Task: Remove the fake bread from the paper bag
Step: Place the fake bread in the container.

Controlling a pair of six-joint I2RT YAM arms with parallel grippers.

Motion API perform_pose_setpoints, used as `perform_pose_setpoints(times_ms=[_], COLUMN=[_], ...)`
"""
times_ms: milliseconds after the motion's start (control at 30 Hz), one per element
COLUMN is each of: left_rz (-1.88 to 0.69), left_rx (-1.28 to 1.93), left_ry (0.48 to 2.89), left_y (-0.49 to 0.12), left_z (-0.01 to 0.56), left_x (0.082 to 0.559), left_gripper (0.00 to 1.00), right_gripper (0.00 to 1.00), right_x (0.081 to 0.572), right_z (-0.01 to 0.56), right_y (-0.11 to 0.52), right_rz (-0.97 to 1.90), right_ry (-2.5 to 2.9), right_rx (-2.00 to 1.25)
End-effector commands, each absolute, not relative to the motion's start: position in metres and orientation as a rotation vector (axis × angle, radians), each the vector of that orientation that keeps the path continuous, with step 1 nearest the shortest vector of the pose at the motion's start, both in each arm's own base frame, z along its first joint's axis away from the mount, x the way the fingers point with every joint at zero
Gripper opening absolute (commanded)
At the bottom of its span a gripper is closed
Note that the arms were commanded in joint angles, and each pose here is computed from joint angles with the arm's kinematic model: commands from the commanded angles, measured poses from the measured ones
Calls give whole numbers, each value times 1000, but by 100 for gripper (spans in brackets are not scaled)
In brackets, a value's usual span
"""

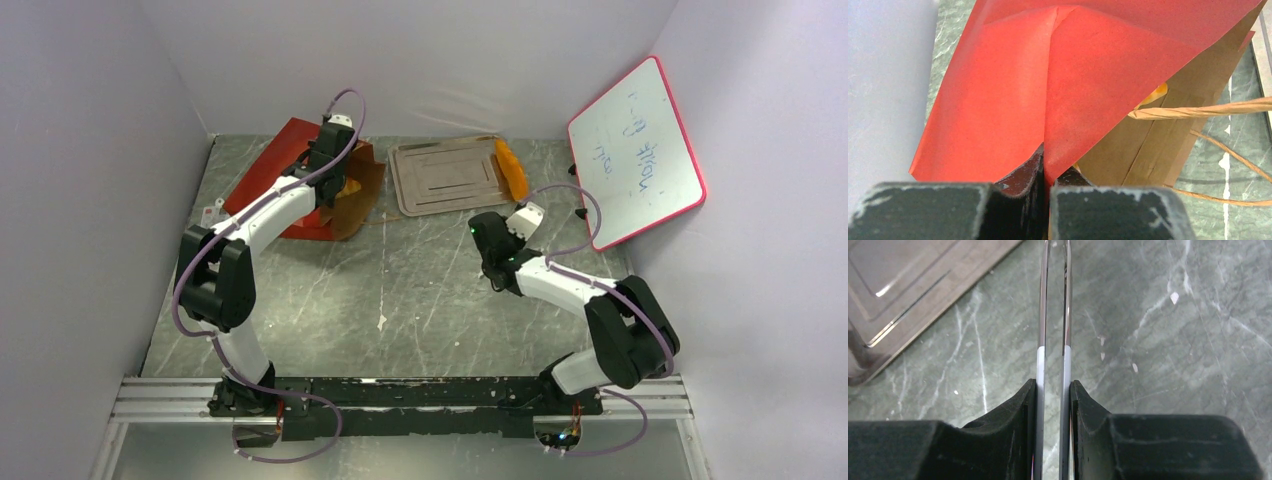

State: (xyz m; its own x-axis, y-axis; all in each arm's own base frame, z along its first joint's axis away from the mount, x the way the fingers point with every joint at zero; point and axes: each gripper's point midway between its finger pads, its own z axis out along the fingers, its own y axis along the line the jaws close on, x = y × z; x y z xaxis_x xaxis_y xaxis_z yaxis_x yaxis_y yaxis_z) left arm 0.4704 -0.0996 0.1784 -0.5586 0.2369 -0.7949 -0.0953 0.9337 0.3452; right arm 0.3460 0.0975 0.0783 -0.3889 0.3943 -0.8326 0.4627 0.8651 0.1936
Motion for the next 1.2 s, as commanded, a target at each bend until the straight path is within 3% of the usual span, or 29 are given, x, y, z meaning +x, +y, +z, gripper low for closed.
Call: perform_pose_setpoints(times_ms=[0, 133, 367, 633, 900, 1167], left_rz=[409, 409, 404, 399, 397, 370], left_rx=[79, 79, 74, 72, 76, 97], left_ry=[2094, 2091, 2085, 2074, 2075, 2060], left_y=[-103, -103, -104, -106, -107, -109], left_z=[188, 190, 195, 202, 201, 205], left_x=[469, 467, 465, 463, 460, 455], left_gripper=[7, 7, 7, 7, 7, 7], right_gripper=[24, 24, 36, 36, 33, 19], right_x=[337, 334, 326, 320, 309, 293], right_z=[68, 65, 61, 69, 75, 102], right_y=[94, 94, 92, 90, 102, 160], right_rz=[-85, -83, -76, -58, -16, 76], right_ry=[2038, 2054, 2073, 2064, 2075, 2088], right_rx=[666, 671, 684, 688, 655, 427])
